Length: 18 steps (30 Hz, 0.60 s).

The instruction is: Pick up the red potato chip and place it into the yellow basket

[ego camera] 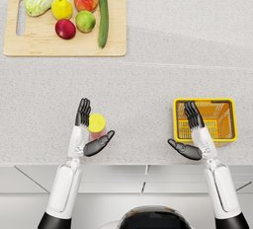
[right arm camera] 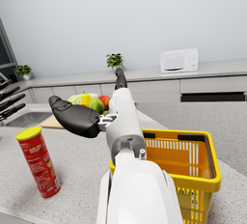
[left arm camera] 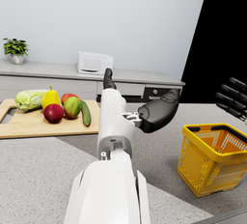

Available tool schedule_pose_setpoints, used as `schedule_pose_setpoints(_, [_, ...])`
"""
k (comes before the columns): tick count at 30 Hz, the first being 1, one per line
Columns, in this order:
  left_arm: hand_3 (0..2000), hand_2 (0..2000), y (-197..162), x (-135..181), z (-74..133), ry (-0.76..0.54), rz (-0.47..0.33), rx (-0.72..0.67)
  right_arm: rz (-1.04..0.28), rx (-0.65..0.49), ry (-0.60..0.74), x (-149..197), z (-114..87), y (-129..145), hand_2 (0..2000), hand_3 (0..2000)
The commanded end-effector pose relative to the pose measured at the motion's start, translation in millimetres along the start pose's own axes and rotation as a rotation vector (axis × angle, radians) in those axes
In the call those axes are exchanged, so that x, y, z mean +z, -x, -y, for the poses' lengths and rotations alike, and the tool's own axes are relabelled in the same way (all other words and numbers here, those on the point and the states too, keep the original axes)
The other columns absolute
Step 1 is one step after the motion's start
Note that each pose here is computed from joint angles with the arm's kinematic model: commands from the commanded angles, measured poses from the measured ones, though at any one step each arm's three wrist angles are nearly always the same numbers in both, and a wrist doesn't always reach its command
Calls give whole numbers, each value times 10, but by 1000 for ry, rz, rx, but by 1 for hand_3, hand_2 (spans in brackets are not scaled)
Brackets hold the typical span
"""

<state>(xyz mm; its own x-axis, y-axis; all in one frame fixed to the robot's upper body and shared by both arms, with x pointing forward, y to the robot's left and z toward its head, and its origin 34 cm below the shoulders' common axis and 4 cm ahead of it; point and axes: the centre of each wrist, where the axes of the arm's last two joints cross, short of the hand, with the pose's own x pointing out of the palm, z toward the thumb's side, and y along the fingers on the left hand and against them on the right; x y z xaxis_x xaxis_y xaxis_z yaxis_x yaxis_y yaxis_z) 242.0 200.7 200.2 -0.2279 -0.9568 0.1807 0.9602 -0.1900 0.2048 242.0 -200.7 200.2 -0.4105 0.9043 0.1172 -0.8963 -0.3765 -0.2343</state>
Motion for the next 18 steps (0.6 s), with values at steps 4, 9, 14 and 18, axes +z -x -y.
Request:
schedule_pose_setpoints(4, [0, 0, 0, 0, 0, 0, 0, 0, 0, 0, 0, 0, 0, 0, 0, 0])
schedule_pose_setpoints(9, [0, 0, 0, 0, 0, 0, 0, 0, 0, 0, 0, 0, 0, 0, 0, 0])
schedule_pose_setpoints(14, [0, 0, -36, -27, 9, -18, 1, -41, 7, -9, 31, 3, 1, -54, 0, 0])
schedule_pose_setpoints(18, [0, 0, 36, 60, -46, -115, 10, -53, 8, -93, 172, 202, 33, 1, 0, 0])
